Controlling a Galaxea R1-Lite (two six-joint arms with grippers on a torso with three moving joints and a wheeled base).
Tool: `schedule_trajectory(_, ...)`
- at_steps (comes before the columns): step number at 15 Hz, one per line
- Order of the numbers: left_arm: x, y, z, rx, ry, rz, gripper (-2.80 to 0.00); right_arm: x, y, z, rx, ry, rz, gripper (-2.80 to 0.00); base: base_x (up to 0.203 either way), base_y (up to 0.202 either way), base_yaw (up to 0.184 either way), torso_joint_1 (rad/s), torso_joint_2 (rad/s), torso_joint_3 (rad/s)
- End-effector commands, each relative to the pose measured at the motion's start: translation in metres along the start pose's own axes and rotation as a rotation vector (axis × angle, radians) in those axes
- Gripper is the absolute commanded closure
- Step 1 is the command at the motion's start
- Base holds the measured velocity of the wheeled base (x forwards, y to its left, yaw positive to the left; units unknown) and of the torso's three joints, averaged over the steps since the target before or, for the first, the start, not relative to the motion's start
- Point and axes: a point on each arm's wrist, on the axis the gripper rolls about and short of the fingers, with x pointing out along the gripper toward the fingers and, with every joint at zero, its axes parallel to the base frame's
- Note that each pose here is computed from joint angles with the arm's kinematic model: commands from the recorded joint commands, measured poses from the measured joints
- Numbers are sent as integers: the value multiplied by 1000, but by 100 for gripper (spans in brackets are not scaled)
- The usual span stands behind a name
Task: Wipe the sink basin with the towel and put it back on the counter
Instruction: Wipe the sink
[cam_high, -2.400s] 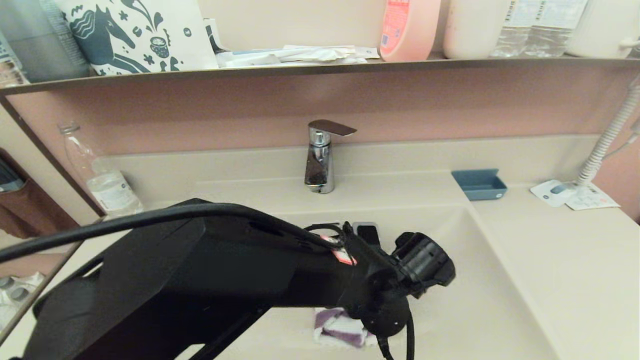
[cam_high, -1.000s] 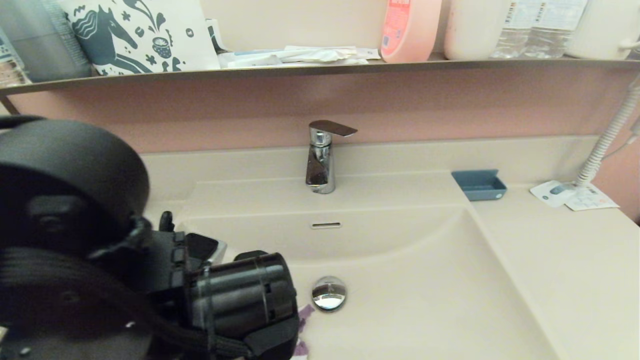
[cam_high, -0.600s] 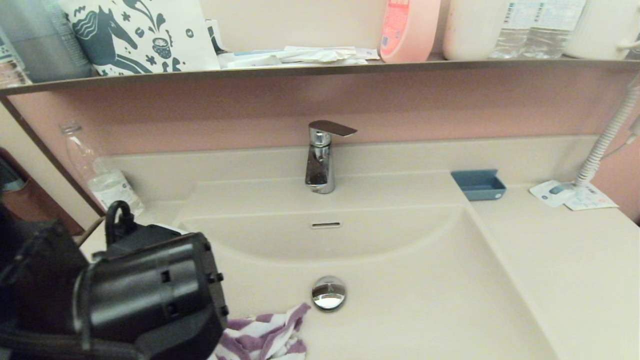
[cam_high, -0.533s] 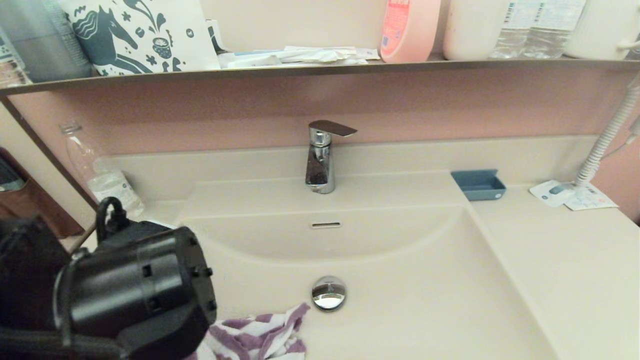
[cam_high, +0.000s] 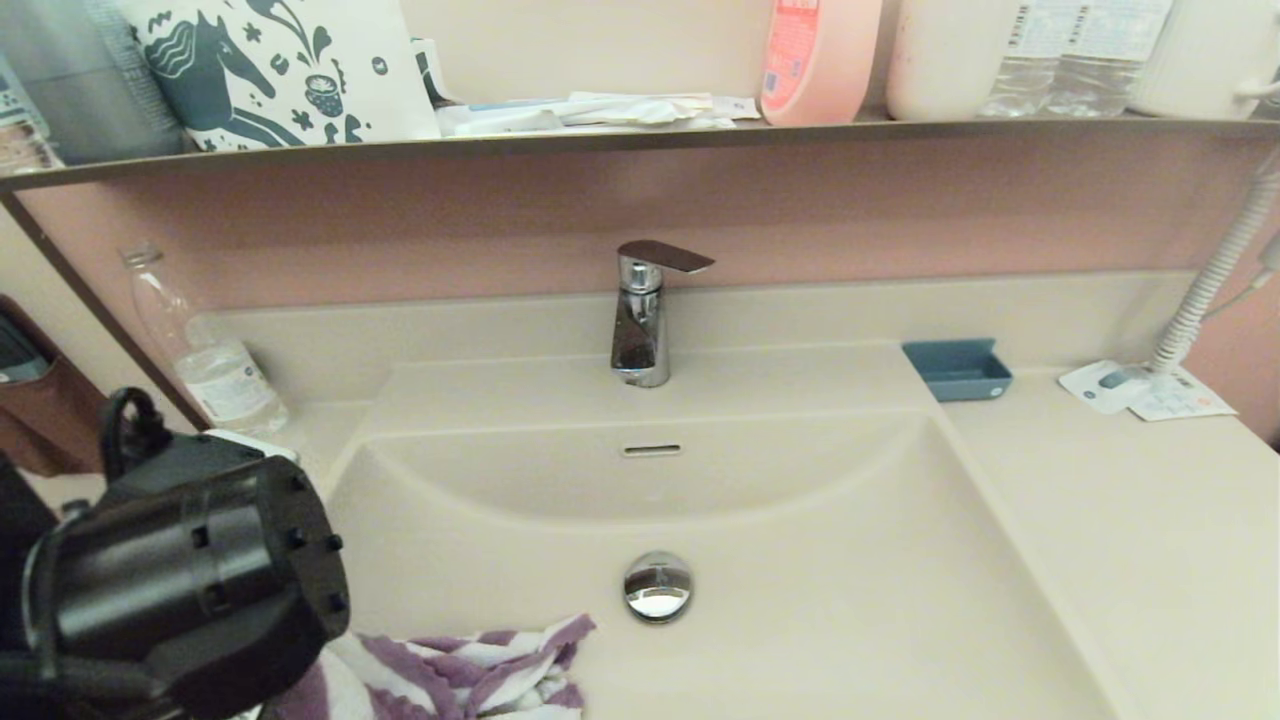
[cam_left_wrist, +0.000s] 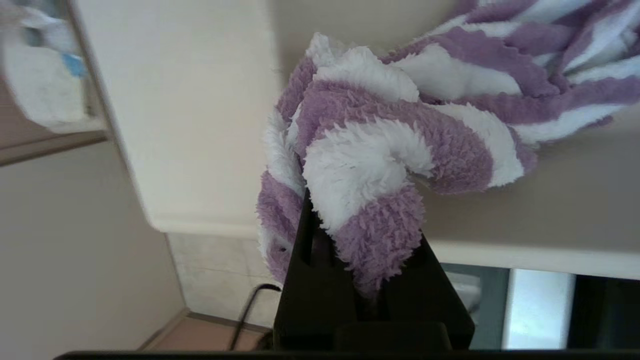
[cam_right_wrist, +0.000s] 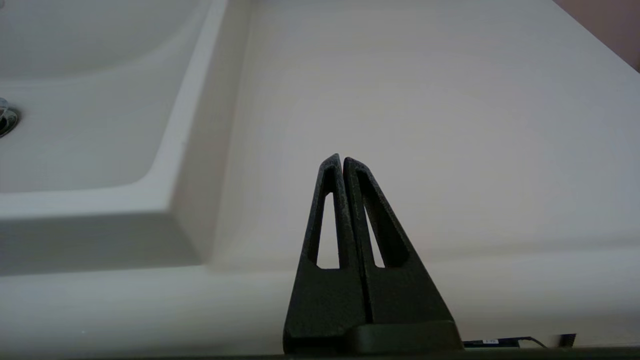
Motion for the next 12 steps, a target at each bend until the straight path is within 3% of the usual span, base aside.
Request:
schedule_trajectory(1, -2, 8, -2, -30, -38, 13, 0, 0, 0, 0, 0, 1, 0, 0, 0, 0, 0, 0, 0, 0)
schedule_trajectory(7, -13, 12, 16, -230, -209, -144, 0, 0, 0, 0, 0, 1, 0, 0, 0, 0, 0, 0, 0, 0)
schedule_trajectory(10, -13, 33, 32, -291, -330, -137, 0, 0, 0, 0, 0, 1, 0, 0, 0, 0, 0, 0, 0, 0)
schedule_trajectory(12, -12, 48, 51, -386, -431, -115, 0, 0, 0, 0, 0, 1, 0, 0, 0, 0, 0, 0, 0, 0)
